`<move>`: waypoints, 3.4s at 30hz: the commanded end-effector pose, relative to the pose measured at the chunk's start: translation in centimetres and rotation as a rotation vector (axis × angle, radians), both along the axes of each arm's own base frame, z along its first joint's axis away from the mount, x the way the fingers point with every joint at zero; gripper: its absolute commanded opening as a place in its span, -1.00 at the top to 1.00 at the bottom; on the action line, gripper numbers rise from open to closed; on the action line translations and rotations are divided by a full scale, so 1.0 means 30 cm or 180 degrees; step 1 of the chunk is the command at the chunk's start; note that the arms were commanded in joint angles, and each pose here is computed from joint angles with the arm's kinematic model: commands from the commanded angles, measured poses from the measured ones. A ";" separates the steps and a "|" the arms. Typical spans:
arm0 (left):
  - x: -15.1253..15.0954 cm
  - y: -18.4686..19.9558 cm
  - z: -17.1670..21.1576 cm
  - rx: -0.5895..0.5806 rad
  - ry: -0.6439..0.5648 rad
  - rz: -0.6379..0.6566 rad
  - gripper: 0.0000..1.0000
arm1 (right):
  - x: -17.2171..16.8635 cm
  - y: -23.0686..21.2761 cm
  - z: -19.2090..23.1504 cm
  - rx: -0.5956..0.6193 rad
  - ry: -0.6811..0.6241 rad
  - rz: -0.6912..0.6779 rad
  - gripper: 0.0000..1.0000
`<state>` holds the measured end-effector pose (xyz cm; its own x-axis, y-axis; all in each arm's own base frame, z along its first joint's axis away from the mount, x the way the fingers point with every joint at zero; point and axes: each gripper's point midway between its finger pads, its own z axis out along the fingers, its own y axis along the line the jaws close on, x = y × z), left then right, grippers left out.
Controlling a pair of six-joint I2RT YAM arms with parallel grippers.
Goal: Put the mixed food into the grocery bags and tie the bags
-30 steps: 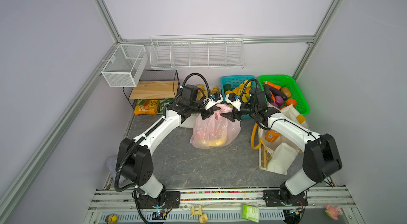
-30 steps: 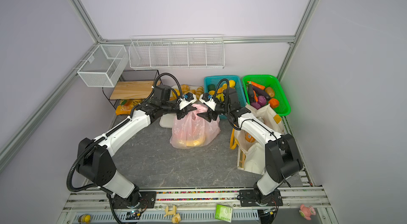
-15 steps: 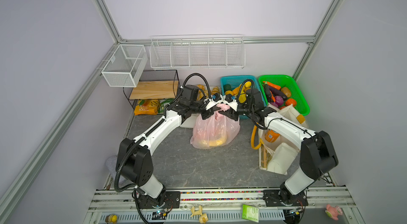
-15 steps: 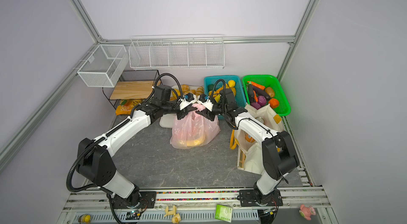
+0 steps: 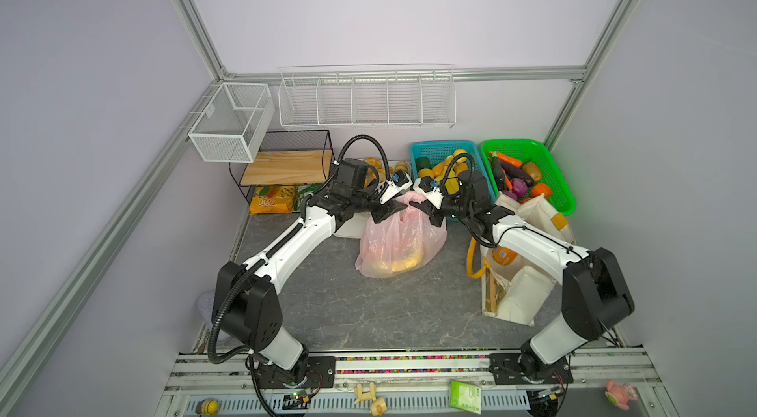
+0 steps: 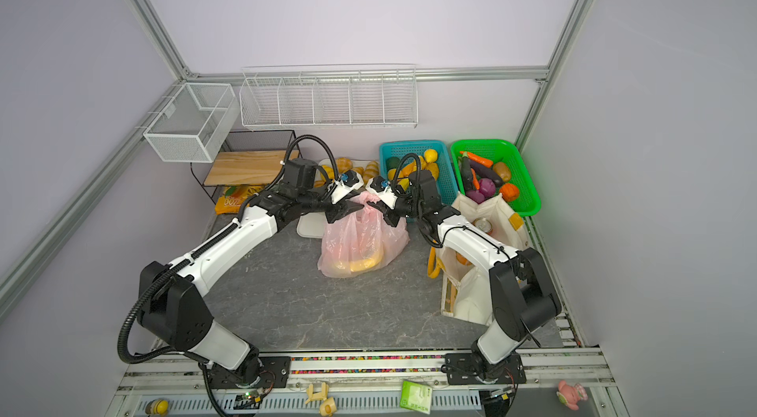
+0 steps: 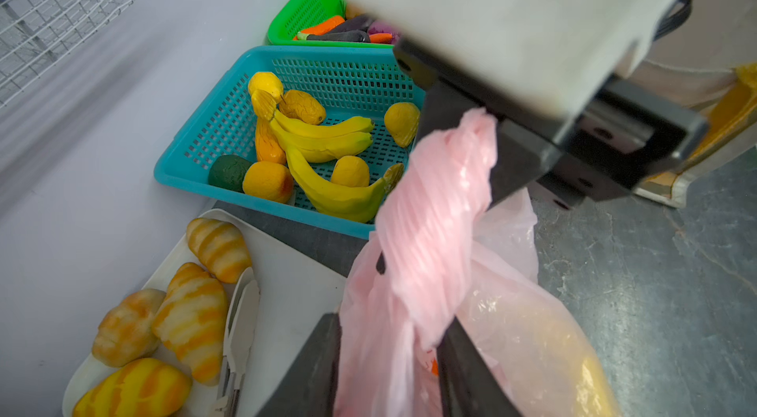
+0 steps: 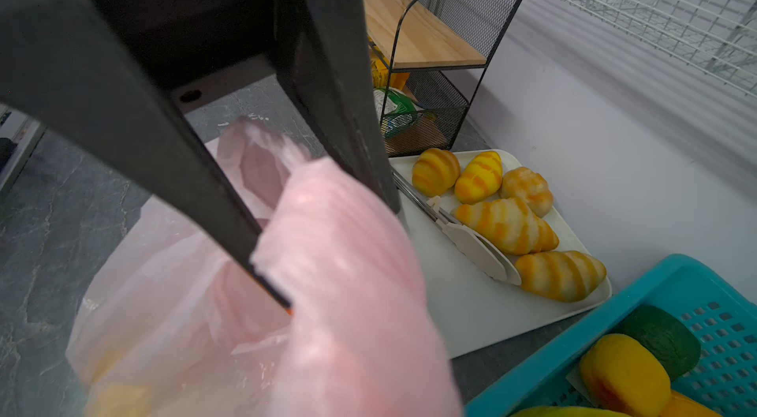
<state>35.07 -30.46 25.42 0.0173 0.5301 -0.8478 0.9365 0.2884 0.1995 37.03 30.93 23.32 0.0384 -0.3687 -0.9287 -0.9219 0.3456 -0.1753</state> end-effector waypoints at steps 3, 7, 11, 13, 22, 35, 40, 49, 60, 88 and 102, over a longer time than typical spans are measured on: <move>-0.013 0.029 -0.037 0.0156 0.0226 0.0037 0.15 | -0.005 -0.008 0.086 0.0205 -0.0122 -0.0112 0.86; 0.005 0.030 -0.040 0.0166 0.0286 0.0137 0.52 | 0.010 -0.019 0.093 0.0278 -0.0053 -0.0279 0.86; 0.016 0.026 -0.003 -0.0029 0.0272 0.0258 1.00 | 0.048 -0.045 0.087 0.0278 0.0016 -0.0607 0.86; 0.013 0.025 0.013 -0.0134 0.0258 0.0294 1.00 | 0.082 -0.069 0.090 0.0320 0.0094 -0.0883 0.86; -0.020 0.014 0.024 -0.0446 0.0363 0.0389 1.00 | 0.130 -0.082 0.083 0.0490 0.0462 -0.1496 0.86; -0.033 -0.043 -0.054 -0.0331 0.0414 0.0514 1.00 | 0.126 -0.010 0.137 0.1197 0.1153 -0.1461 0.86; -0.002 -0.040 -0.066 -0.0310 0.0389 0.0673 1.00 | 0.107 -0.011 0.164 0.1312 0.1270 -0.1438 0.86; -0.020 -0.061 -0.089 -0.0178 0.0324 0.0612 1.00 | 0.116 -0.021 0.187 0.1607 0.1481 -0.1568 0.87; -0.071 -0.091 -0.067 -0.0300 0.0303 0.0394 1.00 | 0.131 0.014 0.206 0.1963 0.1617 -0.1398 0.87; -0.286 -0.282 -0.024 -0.1522 0.0775 0.0514 0.37 | -0.147 -0.044 0.156 0.1949 0.2035 0.0036 0.86; -0.407 -0.079 -0.004 -0.1430 0.0780 0.0692 -0.25 | -0.199 -0.058 0.131 0.1697 0.1940 0.0085 0.87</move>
<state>22.79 -34.34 26.02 -0.2450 0.0745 -0.9667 0.8799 0.4357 -0.1894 32.11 29.18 26.68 -0.5541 0.1427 -0.8201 -0.7852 0.2377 0.5718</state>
